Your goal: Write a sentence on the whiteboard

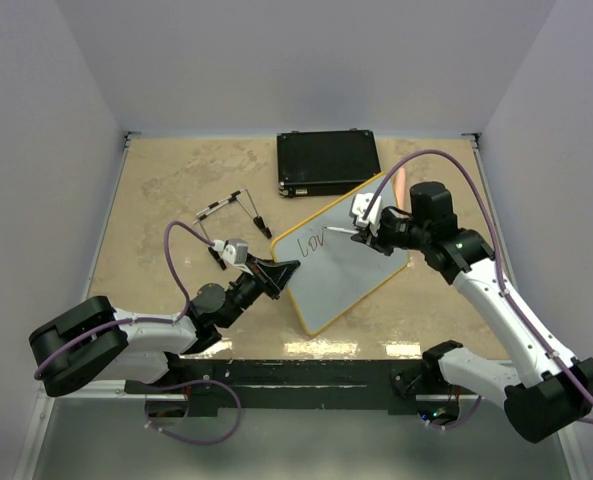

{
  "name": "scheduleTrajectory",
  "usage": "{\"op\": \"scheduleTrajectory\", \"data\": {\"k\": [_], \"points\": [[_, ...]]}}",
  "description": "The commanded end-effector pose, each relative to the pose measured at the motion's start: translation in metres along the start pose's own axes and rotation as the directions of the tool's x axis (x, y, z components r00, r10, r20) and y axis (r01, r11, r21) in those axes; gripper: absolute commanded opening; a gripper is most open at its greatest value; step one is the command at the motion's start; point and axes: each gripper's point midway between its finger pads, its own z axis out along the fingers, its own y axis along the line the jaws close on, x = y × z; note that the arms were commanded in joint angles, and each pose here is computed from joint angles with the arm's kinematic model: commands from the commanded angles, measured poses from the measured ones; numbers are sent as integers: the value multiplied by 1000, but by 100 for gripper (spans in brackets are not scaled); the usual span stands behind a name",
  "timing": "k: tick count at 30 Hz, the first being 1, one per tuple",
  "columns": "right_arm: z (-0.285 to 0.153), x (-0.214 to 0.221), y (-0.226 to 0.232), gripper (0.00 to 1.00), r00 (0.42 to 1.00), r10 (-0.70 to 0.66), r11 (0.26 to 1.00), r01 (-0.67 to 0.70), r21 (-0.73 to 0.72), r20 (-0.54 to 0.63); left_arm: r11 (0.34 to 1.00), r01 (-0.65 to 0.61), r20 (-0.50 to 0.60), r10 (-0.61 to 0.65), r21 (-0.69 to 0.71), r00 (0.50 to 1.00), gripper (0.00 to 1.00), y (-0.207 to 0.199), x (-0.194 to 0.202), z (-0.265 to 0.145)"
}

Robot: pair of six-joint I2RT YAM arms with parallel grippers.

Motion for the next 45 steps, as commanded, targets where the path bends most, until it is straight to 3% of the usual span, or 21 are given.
{"op": "scheduleTrajectory", "data": {"k": [1, 18, 26, 45], "points": [[-4, 11, 11, 0, 1000, -15, 1000, 14, -26, -21, 996, -86, -54, 86, 13, 995, 0, 5, 15, -5], [14, 27, 7, 0, 998, 25, 999, -28, -41, -57, 996, -88, -58, 89, 18, 994, 0, 5, 15, -5], [11, 31, -8, 0, 994, 64, 997, -59, 54, -85, 996, -87, -59, 88, 23, 994, 0, 4, 16, -6], [5, 8, -29, 0, 998, 53, 991, -49, 121, -31, 996, -88, -66, 90, 23, 994, 0, 5, 18, -6]]}}
